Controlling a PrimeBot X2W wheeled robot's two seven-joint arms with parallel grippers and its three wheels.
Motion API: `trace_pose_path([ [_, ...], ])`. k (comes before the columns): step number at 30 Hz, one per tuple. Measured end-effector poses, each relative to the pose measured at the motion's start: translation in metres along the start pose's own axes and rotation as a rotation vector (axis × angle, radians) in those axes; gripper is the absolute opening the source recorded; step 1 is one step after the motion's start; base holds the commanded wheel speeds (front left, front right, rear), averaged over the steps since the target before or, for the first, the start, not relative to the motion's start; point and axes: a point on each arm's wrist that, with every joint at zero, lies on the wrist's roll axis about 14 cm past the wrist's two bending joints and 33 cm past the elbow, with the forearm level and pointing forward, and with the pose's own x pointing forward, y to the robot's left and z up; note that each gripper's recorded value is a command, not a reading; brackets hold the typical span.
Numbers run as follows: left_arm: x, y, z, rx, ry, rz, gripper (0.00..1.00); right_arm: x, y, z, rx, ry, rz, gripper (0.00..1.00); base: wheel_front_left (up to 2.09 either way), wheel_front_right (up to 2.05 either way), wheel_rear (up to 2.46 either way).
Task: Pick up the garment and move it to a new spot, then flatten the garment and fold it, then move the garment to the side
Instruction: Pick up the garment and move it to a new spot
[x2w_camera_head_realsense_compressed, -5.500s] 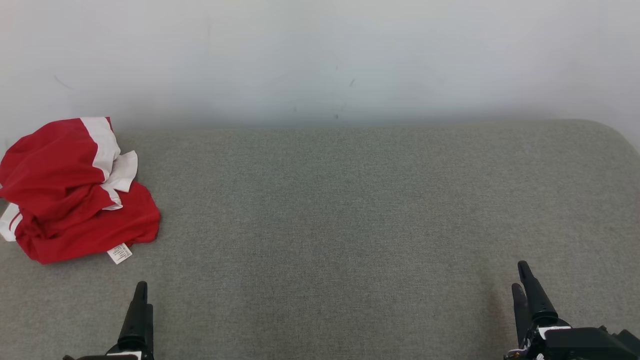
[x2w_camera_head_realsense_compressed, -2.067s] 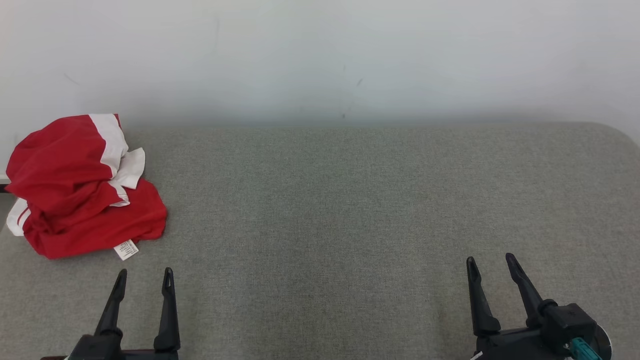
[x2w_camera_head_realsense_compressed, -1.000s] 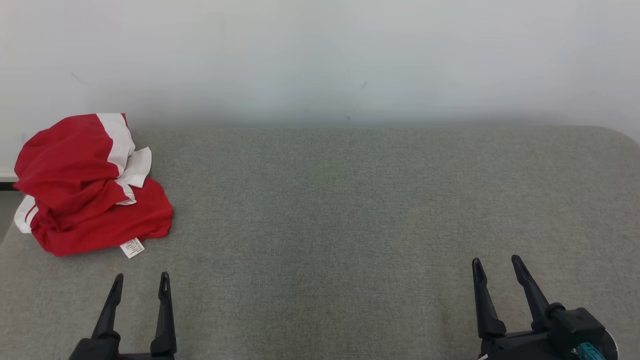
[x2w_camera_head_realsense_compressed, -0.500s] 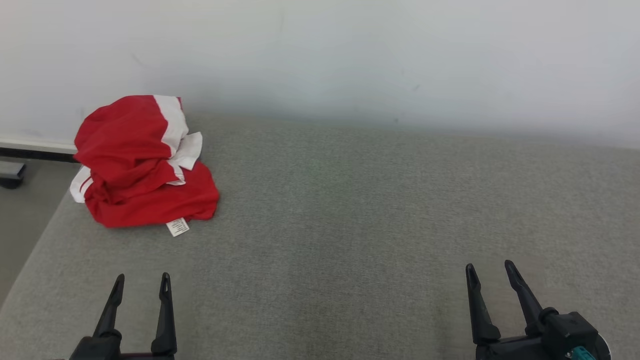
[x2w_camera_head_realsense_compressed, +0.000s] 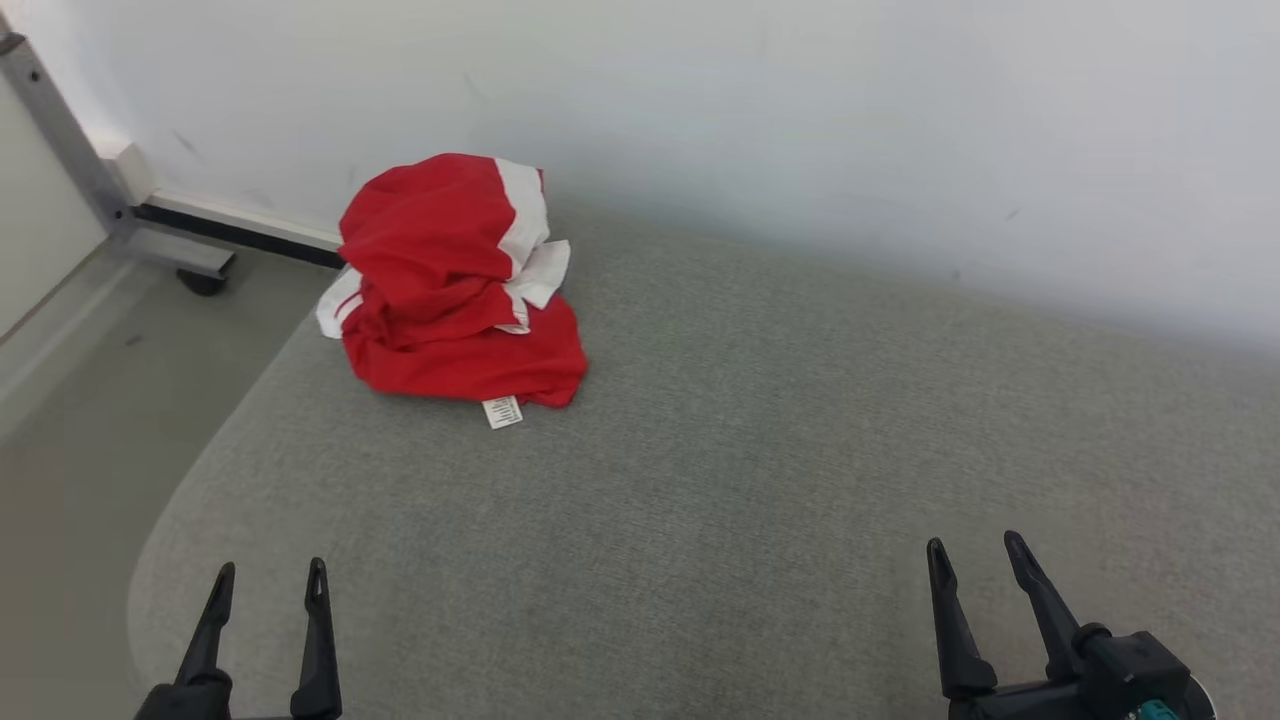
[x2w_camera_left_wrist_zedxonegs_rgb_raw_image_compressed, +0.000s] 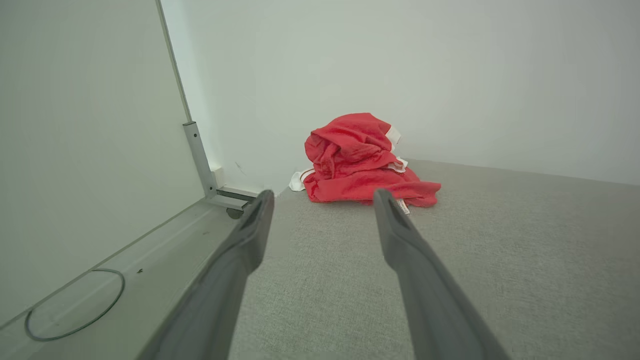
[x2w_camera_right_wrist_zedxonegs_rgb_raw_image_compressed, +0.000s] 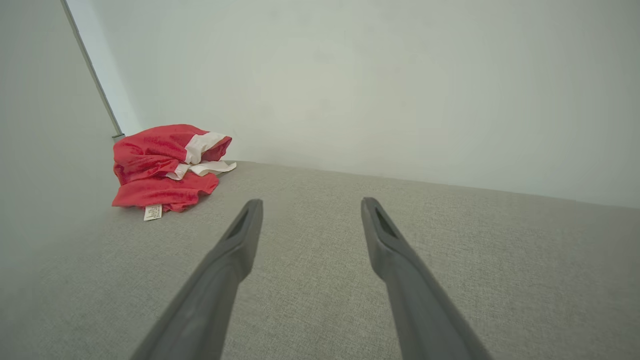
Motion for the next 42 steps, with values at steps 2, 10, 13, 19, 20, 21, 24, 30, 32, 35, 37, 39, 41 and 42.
trace_pose_path([
  [2,-0.007,0.01,0.0,0.003,0.003,0.033,1.0,0.005,0.009,-0.001,0.002,0.002,0.031,1.0,0.0,0.0,0.0],
  [10,-0.031,0.042,0.001,0.015,0.008,0.132,1.0,0.02,0.04,-0.006,0.009,0.018,0.127,1.0,0.0,0.0,0.0],
  [13,-0.038,0.051,0.002,0.02,0.005,0.161,1.0,0.023,0.048,-0.007,0.009,0.02,0.153,1.0,0.0,0.0,0.0],
  [19,-0.041,0.056,0.003,0.023,0.003,0.181,1.0,0.025,0.053,-0.008,0.011,0.024,0.167,1.0,0.0,0.0,0.0],
  [20,-0.041,0.057,0.003,0.024,0.002,0.187,1.0,0.025,0.053,-0.008,0.012,0.024,0.166,1.0,0.0,0.0,0.0],
  [21,-0.041,0.057,0.004,0.024,0.001,0.187,1.0,0.024,0.052,-0.008,0.012,0.023,0.164,1.0,0.0,0.0,0.0],
  [24,-0.036,0.056,0.005,0.014,-0.004,0.189,1.0,0.023,0.047,-0.008,0.013,0.022,0.149,1.0,0.0,0.0,0.0],
  [30,0.006,0.048,0.033,0.019,-0.092,0.135,1.0,0.02,0.026,-0.004,-0.005,0.011,0.088,1.0,0.0,0.0,0.0],
  [32,0.024,0.045,0.047,0.03,-0.132,0.108,1.0,0.019,0.016,-0.002,-0.012,0.004,0.062,1.0,0.0,0.0,0.0],
  [35,0.052,0.041,0.067,0.036,-0.188,0.08,1.0,0.017,0.0,0.0,-0.02,0.001,0.019,1.0,0.0,0.0,0.0],
  [37,0.073,0.04,0.081,0.053,-0.222,0.06,1.0,0.015,-0.013,0.003,-0.031,-0.006,-0.011,1.0,0.0,0.0,0.0],
  [39,0.084,0.038,0.088,0.051,-0.24,0.052,1.0,0.015,-0.018,0.004,-0.035,-0.007,-0.025,1.0,0.0,0.0,0.0],
  [41,0.105,0.033,0.099,0.059,-0.262,0.031,1.0,0.013,-0.033,0.006,-0.041,-0.014,-0.062,1.0,0.0,0.0,0.0],
  [42,0.116,0.03,0.105,0.057,-0.276,0.023,1.0,0.012,-0.04,0.006,-0.044,-0.017,-0.08,1.0,0.0,0.0,0.0],
])
